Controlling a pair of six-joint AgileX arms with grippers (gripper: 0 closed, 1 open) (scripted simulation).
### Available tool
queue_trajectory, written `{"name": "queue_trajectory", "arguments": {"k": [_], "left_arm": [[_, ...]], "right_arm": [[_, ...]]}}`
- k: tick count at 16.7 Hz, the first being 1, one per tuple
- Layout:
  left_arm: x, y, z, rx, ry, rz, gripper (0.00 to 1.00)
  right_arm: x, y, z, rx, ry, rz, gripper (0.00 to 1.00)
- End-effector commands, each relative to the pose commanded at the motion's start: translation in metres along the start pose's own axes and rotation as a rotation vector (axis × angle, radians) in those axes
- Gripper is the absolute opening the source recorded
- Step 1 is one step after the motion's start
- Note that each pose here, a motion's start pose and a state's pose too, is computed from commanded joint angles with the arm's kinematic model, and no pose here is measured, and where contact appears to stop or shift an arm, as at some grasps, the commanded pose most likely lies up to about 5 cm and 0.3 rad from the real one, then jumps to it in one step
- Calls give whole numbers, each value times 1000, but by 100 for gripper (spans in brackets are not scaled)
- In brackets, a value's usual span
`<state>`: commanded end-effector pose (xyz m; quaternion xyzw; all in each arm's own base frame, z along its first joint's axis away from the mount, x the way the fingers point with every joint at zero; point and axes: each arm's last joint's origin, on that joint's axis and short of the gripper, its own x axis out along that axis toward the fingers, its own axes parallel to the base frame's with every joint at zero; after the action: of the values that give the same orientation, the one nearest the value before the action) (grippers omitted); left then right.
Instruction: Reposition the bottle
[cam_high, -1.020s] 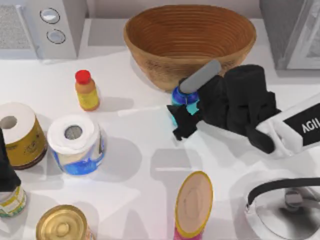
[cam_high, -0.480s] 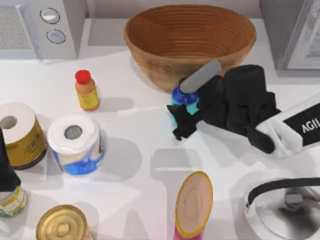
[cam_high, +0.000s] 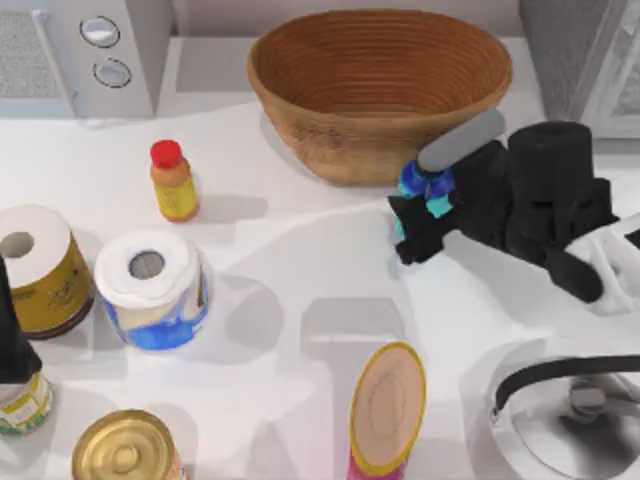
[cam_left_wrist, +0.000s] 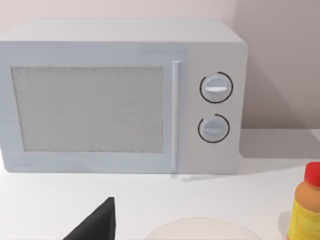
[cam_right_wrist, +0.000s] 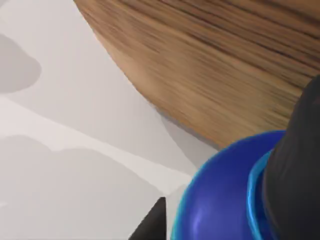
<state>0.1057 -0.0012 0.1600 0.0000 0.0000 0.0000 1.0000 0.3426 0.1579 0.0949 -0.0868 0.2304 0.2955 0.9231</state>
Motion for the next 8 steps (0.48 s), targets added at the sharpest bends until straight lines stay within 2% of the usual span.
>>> {"name": "queue_trajectory", "arguments": {"k": [5, 8], "left_arm": [[0, 0, 0, 0, 0, 0, 100], [0, 0, 0, 0, 0, 0, 100]], "right_arm": [[-87, -69, -15, 164, -2, -294, 0], [-138, -92, -34, 275, -13, -459, 0]]}}
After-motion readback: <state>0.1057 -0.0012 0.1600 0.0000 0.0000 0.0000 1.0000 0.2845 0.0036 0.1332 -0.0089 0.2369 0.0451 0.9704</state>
